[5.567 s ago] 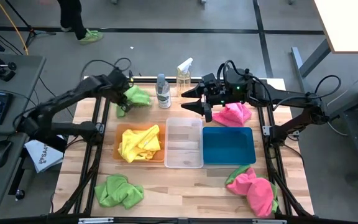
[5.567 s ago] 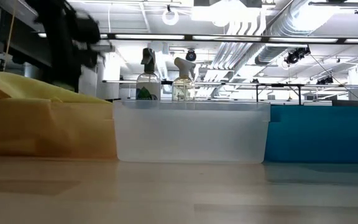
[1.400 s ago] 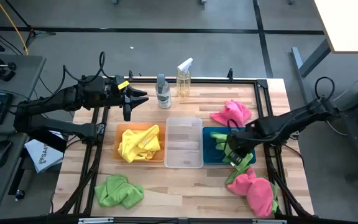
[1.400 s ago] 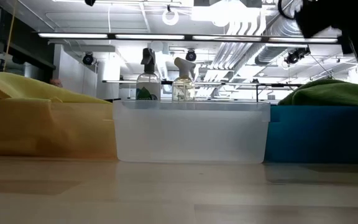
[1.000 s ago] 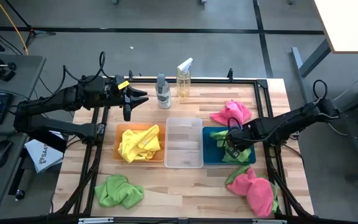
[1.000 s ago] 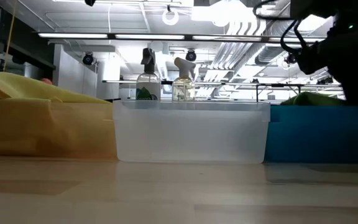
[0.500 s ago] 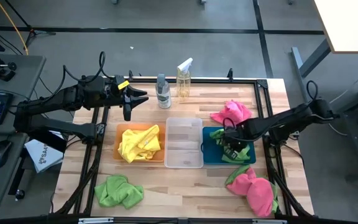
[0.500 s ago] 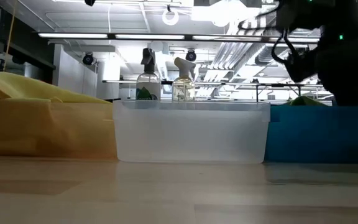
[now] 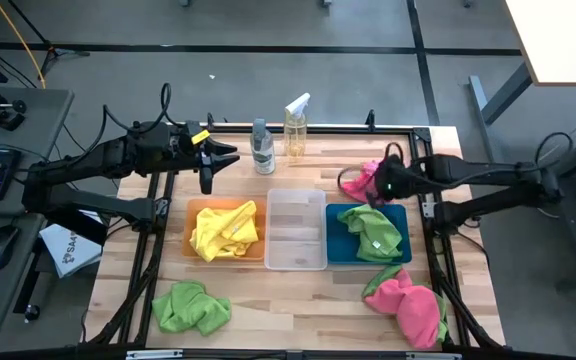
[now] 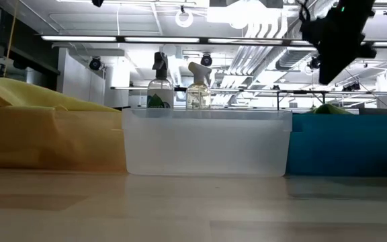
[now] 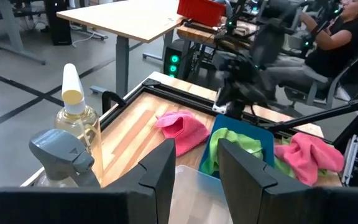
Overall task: Sort microfiber towel by color & place in baskets
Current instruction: Put the top pink microfiber cloth into the transparent bin
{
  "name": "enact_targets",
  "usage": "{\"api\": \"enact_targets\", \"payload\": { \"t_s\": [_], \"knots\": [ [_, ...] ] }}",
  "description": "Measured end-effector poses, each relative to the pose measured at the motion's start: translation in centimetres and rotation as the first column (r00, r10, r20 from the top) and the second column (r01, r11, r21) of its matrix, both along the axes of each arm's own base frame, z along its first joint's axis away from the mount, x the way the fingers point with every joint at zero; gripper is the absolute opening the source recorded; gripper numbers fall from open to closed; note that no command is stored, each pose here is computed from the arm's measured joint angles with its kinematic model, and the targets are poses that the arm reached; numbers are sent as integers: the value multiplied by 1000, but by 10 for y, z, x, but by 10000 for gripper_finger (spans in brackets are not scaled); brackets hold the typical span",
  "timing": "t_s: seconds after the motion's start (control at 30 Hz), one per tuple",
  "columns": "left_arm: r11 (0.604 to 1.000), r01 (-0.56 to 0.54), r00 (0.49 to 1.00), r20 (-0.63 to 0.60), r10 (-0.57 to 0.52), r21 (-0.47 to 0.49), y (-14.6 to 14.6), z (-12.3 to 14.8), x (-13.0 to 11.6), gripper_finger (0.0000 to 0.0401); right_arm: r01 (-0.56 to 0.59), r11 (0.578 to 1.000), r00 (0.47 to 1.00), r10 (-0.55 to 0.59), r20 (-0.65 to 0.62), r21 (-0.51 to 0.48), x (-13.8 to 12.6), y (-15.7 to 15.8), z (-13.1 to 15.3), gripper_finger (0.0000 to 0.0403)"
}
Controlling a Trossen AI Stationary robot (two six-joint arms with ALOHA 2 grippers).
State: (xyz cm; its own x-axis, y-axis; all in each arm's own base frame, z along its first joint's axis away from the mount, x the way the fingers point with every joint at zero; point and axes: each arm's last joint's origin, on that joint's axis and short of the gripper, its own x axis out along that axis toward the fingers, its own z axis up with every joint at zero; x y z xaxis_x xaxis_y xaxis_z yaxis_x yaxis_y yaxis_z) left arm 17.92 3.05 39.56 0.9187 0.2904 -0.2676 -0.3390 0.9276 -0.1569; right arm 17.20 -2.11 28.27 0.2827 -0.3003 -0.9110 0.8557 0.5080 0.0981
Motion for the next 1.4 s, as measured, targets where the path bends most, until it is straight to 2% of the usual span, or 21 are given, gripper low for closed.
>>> {"api": "enact_targets", "payload": {
  "t_s": [0.13, 0.2, 0.33, 0.43, 0.57, 0.7, 0.83, 0.93, 1.0, 1.1, 1.13, 1.27, 1.33, 1.4],
  "knots": [
    [1000, 0, 1000, -7, 0, -1, 0, -1, 2, 108, 136, 991, 989, -135, 63, -11, -7, -30, -17, 92],
    [1000, -4, 1000, -13, 3, -13, 0, -2, 3, 108, 147, 989, 986, -147, 81, 13, -8, -42, -27, 133],
    [1000, -6, 1000, -23, 5, -21, 0, -4, 3, 108, 55, 995, 997, -59, 50, 84, -10, -59, -47, 210],
    [1000, -8, 1000, -19, 8, -20, 1, -3, 3, 108, 1, 996, 1000, -1, -3, 86, -11, -70, -60, 251],
    [1000, -8, 1000, 6, 8, -16, 1, -1, 4, 108, -84, 995, 993, 87, -76, 49, -6, -85, -72, 277],
    [1000, -11, 1000, 8, 11, -14, 1, -1, 4, 108, -161, 985, 976, 169, -138, 63, 3, -99, -90, 279],
    [1000, -16, 1000, 8, 16, -13, 1, -1, 4, 108, -220, 969, 947, 241, -213, 116, 10, -107, -110, 274],
    [1000, -31, 999, 6, 31, -5, 1, -1, 4, 108, -228, 959, 934, 264, -242, 167, 13, -108, -121, 239],
    [999, -39, 999, 1, 39, 13, 2, -1, 4, 108, -232, 956, 927, 274, -255, 182, 13, -106, -123, 182],
    [997, -58, 998, -6, 58, 48, 3, 0, 4, 108, -241, 952, 922, 286, -262, 189, 11, -102, -116, 48],
    [996, -68, 998, -3, 68, 60, 3, 0, 4, 108, -246, 953, 924, 286, -253, 178, 10, -102, -109, 26],
    [988, -102, 995, 23, 100, 116, 4, 5, 2, 108, -210, 976, 956, 217, -197, 57, 8, -102, -61, 11],
    [983, -120, 992, 42, 115, 139, 4, 7, 2, 108, -188, 981, 980, 184, -75, -50, 10, -102, -25, 6],
    [979, -139, 989, 75, 129, 149, 5, 10, 2, 108, -158, 977, 981, 172, 93, -145, 12, -98, 11, 6]
  ]
}}
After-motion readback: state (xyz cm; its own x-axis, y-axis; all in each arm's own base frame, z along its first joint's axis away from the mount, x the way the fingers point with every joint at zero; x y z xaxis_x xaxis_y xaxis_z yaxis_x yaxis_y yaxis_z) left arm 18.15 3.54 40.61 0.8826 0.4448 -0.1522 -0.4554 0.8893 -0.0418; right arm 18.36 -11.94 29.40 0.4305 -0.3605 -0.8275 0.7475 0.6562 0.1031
